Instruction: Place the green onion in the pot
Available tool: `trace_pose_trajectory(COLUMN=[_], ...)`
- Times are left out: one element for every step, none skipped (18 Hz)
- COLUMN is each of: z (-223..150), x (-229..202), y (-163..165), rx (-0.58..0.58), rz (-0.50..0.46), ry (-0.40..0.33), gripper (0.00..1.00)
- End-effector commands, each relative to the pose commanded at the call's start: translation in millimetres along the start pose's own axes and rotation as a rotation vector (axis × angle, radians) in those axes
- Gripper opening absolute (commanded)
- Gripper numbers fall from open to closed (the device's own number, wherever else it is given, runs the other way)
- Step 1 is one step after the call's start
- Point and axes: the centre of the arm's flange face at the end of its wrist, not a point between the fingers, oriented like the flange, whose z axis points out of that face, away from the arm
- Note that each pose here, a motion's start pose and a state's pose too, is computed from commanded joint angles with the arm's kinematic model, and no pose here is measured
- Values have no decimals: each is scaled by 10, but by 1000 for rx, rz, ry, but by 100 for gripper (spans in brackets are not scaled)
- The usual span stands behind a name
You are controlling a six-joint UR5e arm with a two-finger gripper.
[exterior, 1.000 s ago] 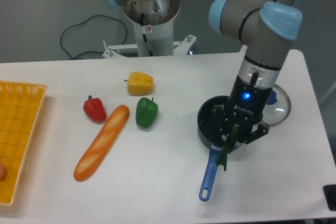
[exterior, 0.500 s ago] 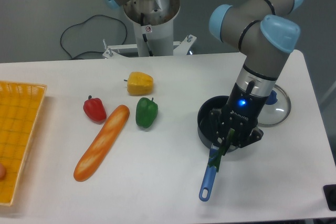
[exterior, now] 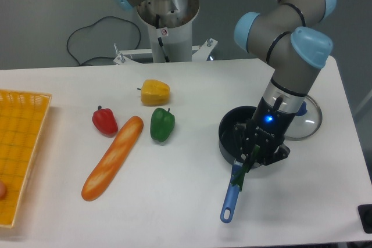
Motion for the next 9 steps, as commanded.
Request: trace_pose_trajectory(z=[11, 18, 29, 45, 56, 72, 63, 72, 76], x=[6, 17, 23, 32, 38, 47, 49, 47, 52], y=[10, 21, 31, 46, 57, 72, 67, 72, 64], rx=[-1, -2, -3, -4, -5, -7, -6, -7, -6], rz=[-2, -3, -5, -8, -9, -12, -11, -12, -8], ry=[2, 5, 7, 11, 13, 16, 15, 16, 16], gripper=[10, 10, 10, 10, 10, 10, 10, 10, 10])
